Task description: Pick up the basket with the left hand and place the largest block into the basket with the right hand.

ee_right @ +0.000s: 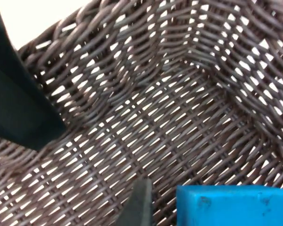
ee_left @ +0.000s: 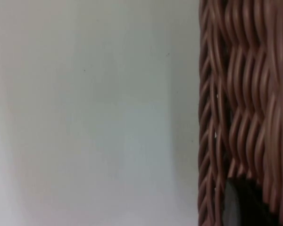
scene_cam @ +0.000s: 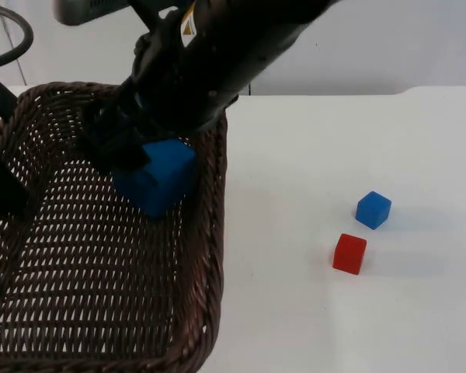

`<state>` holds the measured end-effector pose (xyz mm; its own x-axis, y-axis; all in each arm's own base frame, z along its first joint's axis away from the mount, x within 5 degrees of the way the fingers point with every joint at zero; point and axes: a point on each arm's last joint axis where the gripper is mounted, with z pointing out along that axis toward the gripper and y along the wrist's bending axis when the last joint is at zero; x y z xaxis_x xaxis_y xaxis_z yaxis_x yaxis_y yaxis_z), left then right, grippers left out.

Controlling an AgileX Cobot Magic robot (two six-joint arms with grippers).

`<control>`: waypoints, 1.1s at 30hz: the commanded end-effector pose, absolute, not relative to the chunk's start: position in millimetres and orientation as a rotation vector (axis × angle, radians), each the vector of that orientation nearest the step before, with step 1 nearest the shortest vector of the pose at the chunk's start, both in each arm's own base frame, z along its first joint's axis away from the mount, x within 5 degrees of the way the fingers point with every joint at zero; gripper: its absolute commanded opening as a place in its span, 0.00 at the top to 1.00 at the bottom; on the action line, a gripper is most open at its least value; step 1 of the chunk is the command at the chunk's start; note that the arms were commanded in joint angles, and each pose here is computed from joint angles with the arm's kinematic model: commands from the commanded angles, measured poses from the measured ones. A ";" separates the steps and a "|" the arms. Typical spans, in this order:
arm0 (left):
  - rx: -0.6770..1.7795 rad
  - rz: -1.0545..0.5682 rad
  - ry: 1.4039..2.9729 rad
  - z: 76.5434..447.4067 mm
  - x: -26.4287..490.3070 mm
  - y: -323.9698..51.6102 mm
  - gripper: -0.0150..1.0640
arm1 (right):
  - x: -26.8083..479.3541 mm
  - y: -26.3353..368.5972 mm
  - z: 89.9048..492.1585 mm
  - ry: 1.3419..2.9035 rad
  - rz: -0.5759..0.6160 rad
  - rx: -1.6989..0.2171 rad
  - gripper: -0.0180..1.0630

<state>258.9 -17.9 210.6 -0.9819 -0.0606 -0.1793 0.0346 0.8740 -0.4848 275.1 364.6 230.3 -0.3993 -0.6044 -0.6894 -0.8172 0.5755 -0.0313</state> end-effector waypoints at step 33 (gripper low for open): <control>-0.046 -0.738 2.816 214.9 260.1 -17.3 0.99 | 173.8 231.3 349.7 1.982 0.474 -1.051 0.24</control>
